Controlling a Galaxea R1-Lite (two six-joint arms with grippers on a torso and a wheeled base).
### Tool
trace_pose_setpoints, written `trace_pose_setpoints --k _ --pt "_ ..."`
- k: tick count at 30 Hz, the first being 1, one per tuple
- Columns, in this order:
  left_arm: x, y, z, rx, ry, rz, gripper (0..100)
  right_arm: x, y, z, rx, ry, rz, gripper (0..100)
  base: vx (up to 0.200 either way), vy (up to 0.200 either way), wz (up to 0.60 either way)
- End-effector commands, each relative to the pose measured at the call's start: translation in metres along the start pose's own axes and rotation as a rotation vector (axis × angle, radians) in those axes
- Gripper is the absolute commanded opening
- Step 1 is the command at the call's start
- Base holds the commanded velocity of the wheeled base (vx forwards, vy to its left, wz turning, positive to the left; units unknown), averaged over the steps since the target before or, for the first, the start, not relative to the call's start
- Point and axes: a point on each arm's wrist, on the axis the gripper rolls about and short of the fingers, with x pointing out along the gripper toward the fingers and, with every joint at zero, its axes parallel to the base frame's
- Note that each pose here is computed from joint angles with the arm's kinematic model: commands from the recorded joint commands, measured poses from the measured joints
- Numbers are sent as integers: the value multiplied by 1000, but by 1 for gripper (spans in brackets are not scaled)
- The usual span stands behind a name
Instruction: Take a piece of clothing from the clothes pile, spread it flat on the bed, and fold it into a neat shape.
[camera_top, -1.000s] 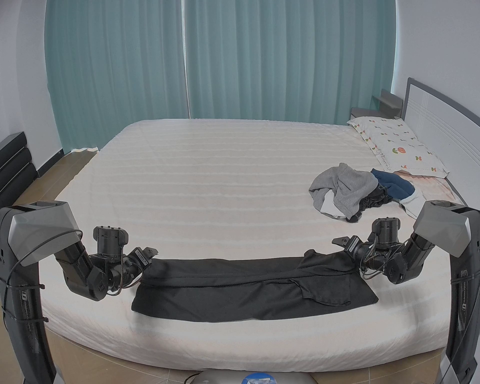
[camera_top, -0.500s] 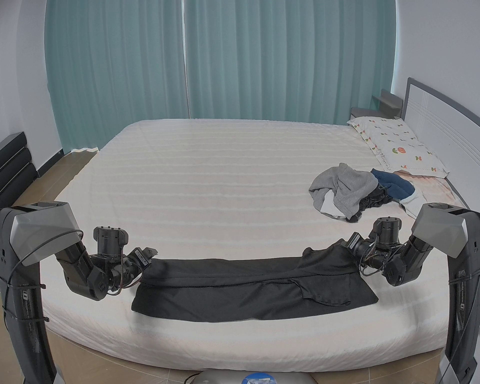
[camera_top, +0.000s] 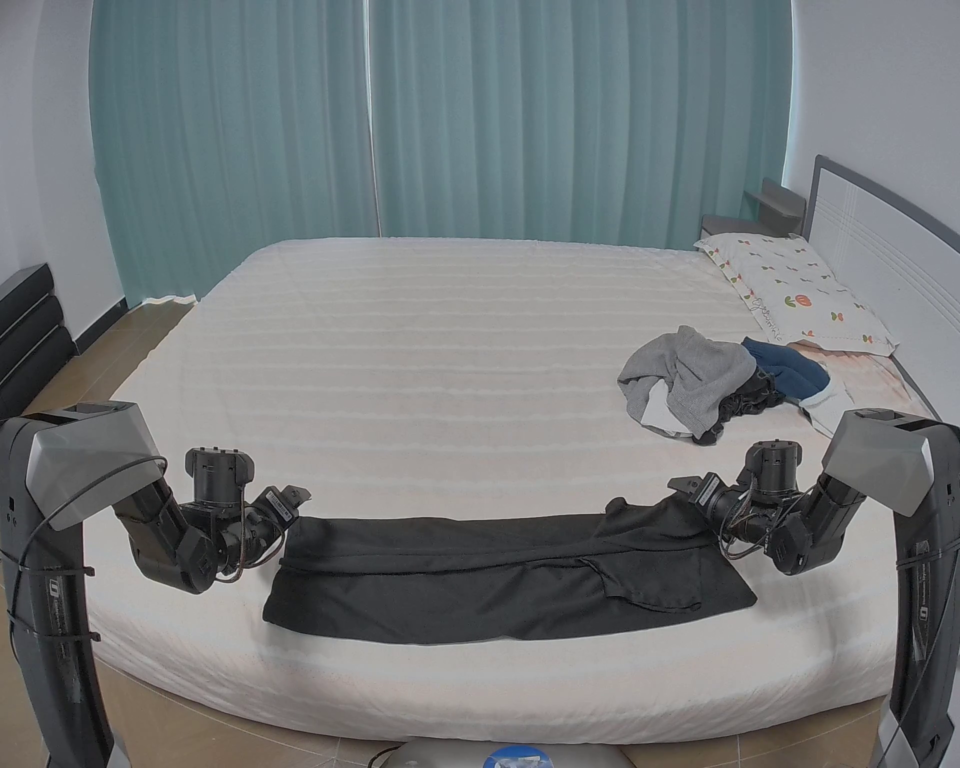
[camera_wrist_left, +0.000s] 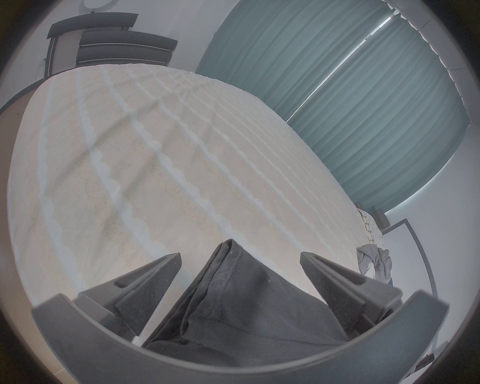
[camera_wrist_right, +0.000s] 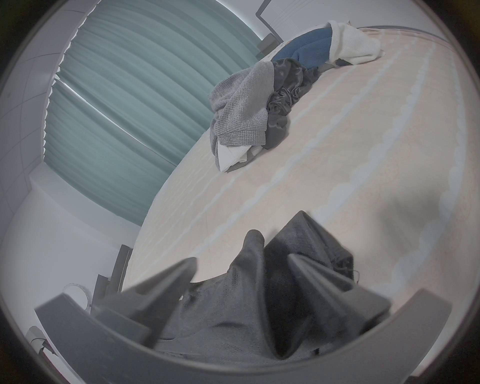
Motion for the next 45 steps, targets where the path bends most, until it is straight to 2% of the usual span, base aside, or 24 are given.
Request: trace_pose_setpoints --k 1,10,16,17,26,29,43,44,45 --pt "13 -1 2 -6 -11 -7 100 -13 2 13 15 -25 0 100 0 0 0" --pt "34 -1 -3 8 -9 -14 100 -24 -6 28 37 -62 -24 100 0 0 0" --pt "35 -1 -7 24 2 -9 100 -24 -5 29 62 -63 -20 100 0 0 0" --pt "35 -1 -7 25 2 -9 0 -25 -5 29 63 -64 -21 100 0 0 0" --pt "34 4 -5 16 -14 12 0 -25 -8 29 75 -64 -26 100 0 0 0" --pt "33 8 0 -23 -35 30 0 -26 -8 30 80 -64 -28 100 0 0 0" --pt "33 8 4 -42 -42 17 0 -26 -10 28 82 -58 -34 100 0 0 0" --pt "33 8 4 -42 -41 16 100 -26 -10 27 82 -55 -36 100 0 0 0" --pt "33 8 4 -44 -38 15 100 -26 -10 27 82 -55 -36 100 0 0 0"
